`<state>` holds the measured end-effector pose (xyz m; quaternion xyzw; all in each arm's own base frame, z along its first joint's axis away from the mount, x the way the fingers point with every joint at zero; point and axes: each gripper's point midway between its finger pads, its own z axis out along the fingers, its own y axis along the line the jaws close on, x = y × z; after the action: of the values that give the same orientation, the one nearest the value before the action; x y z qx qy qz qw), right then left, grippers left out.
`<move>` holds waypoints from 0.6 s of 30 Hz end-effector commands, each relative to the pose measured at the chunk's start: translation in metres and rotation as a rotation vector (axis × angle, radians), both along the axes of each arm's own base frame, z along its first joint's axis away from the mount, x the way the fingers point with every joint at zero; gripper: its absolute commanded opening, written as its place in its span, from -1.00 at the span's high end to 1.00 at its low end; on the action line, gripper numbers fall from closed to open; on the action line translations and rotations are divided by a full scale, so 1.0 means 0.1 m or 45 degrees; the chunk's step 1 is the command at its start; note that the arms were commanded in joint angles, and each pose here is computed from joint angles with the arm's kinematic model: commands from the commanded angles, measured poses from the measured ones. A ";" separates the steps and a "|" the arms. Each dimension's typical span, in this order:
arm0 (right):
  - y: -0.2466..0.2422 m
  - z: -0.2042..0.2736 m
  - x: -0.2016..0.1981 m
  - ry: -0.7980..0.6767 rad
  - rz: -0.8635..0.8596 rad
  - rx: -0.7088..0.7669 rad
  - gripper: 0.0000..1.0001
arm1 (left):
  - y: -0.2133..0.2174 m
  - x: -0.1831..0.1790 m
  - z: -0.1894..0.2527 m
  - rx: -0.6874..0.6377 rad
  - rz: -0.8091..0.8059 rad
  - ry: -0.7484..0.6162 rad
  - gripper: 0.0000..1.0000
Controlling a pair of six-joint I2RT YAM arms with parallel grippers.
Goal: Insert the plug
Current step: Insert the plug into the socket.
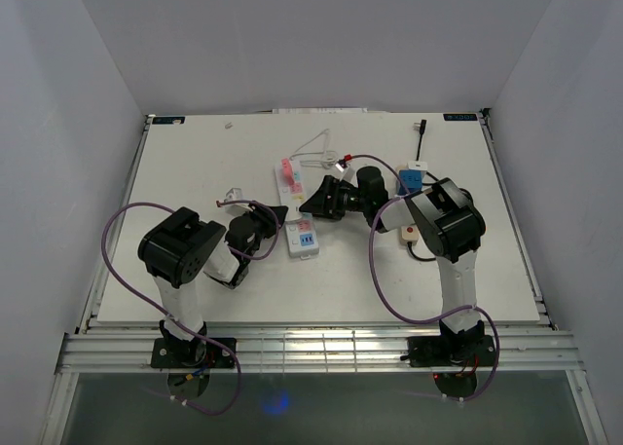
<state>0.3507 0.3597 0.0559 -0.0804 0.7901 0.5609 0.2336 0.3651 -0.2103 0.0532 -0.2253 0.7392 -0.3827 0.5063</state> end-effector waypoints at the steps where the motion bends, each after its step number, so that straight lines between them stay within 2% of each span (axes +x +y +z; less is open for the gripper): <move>1: 0.22 -0.19 -0.22 0.047 0.090 -0.065 -0.64 | 0.04 -0.67 -1.05 0.289 -0.209 0.446 0.24; 2: 0.22 -0.23 -0.20 0.053 0.081 -0.088 -0.52 | 0.03 -0.67 -1.05 0.290 -0.213 0.442 0.24; 4: 0.25 -0.28 -0.20 0.061 0.081 -0.112 -0.46 | 0.03 -0.67 -1.05 0.291 -0.211 0.443 0.26; 6: 0.28 -0.31 -0.20 0.053 0.082 -0.140 -0.32 | 0.03 -0.67 -1.06 0.293 -0.213 0.444 0.27; 11: 0.29 -0.41 -0.20 0.047 0.071 -0.220 -0.24 | 0.02 -0.67 -1.06 0.290 -0.221 0.441 0.29; 18: 0.36 -0.49 -0.25 0.021 0.090 -0.314 -0.25 | 0.00 -0.67 -1.06 0.297 -0.231 0.438 0.31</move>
<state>0.3652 0.3719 0.0504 -0.0905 0.8163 0.5195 0.2356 0.3732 -0.2010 0.0552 -0.2273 0.7326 -0.3624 0.5295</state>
